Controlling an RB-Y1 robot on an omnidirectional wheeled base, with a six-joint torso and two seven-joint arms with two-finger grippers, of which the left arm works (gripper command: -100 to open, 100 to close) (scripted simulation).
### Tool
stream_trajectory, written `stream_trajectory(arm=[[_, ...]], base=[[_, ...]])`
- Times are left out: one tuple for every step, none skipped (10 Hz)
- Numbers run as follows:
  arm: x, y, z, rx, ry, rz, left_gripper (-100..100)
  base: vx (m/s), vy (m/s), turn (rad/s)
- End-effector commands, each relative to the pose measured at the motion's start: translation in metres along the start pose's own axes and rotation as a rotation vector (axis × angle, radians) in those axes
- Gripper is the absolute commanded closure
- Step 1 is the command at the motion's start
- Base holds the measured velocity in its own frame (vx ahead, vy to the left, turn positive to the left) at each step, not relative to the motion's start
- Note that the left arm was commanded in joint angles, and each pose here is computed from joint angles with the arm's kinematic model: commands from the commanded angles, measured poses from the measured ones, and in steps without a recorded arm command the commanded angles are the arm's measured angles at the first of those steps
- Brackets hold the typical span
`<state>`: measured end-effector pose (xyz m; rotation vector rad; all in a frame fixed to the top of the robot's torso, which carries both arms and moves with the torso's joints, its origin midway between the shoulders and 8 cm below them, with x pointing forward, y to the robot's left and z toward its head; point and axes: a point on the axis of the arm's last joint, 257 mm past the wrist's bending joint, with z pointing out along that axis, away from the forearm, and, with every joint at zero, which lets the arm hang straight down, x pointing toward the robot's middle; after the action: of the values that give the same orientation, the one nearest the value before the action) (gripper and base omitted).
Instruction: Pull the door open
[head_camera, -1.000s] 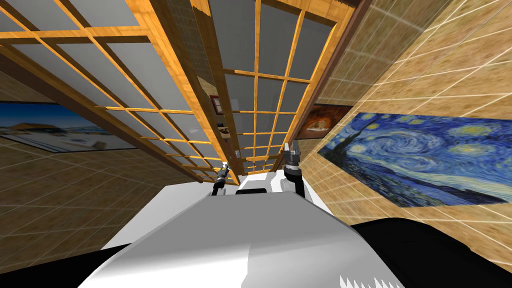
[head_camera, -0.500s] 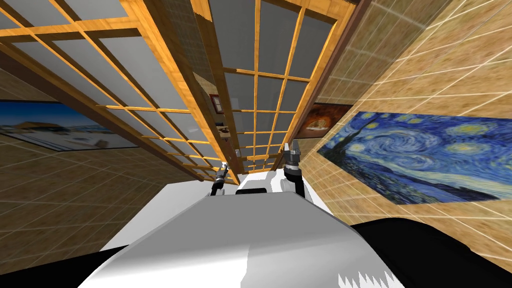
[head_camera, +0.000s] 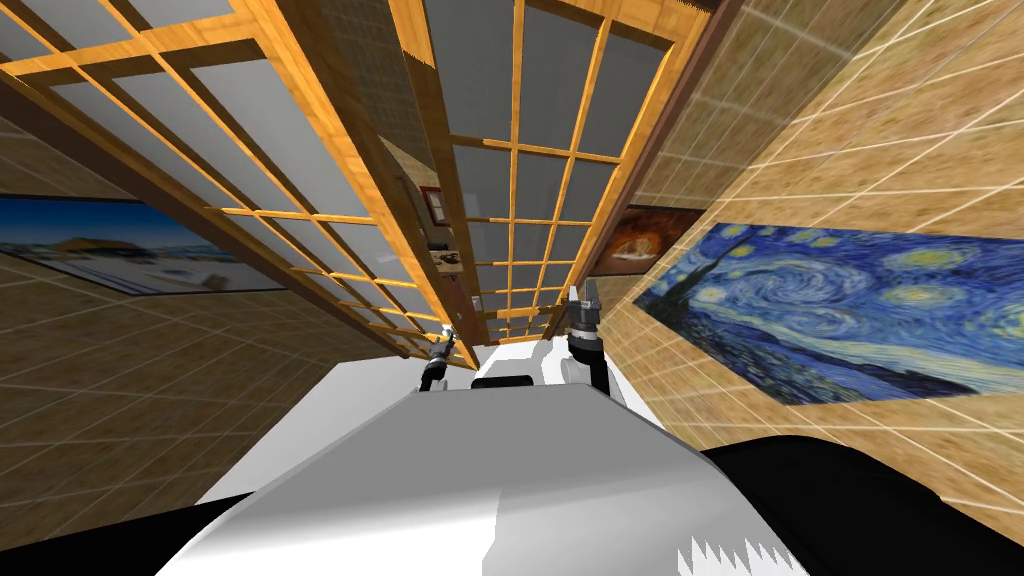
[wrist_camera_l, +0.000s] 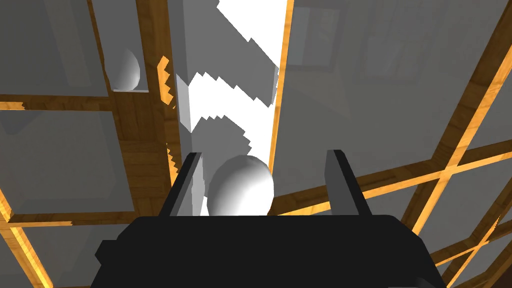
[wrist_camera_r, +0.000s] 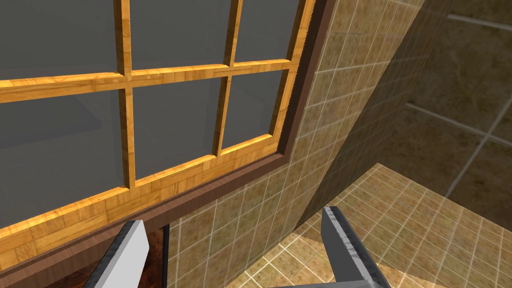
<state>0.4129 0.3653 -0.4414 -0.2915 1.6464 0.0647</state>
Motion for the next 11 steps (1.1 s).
stream_trajectory(arm=[[0.009, 0.015, -0.0075, -0.025, 0.022, 0.007, 100], [0.015, 0.017, -0.0111, -0.029, 0.038, 0.006, 100], [0.015, 0.017, -0.0111, -0.029, 0.038, 0.006, 100], [0.015, 0.017, -0.0111, -0.029, 0.038, 0.006, 100], [0.017, 0.027, -0.0160, -0.045, 0.042, -0.036, 100], [0.017, 0.030, -0.0177, -0.050, 0.043, -0.050, 100], [0.017, 0.030, -0.0177, -0.050, 0.043, -0.050, 100], [0.010, 0.022, -0.0122, -0.013, 0.027, -0.029, -100], [0.005, 0.016, -0.0080, 0.016, 0.017, -0.014, -100], [-0.001, 0.008, -0.0033, 0.051, 0.005, 0.005, -100], [-0.007, -0.002, 0.0014, 0.090, -0.008, 0.026, -100]], base=[[-0.029, 0.000, -0.012], [-0.005, 0.006, -0.015], [0.008, -0.001, 0.012], [0.007, -0.005, 0.007], [-0.054, 0.009, 0.000], [-0.092, 0.039, 0.054], [-0.071, 0.042, 0.012], [-0.159, 0.054, -0.080], [-0.179, 0.044, -0.153], [-0.220, 0.051, -0.184], [-0.221, 0.139, -0.157]])
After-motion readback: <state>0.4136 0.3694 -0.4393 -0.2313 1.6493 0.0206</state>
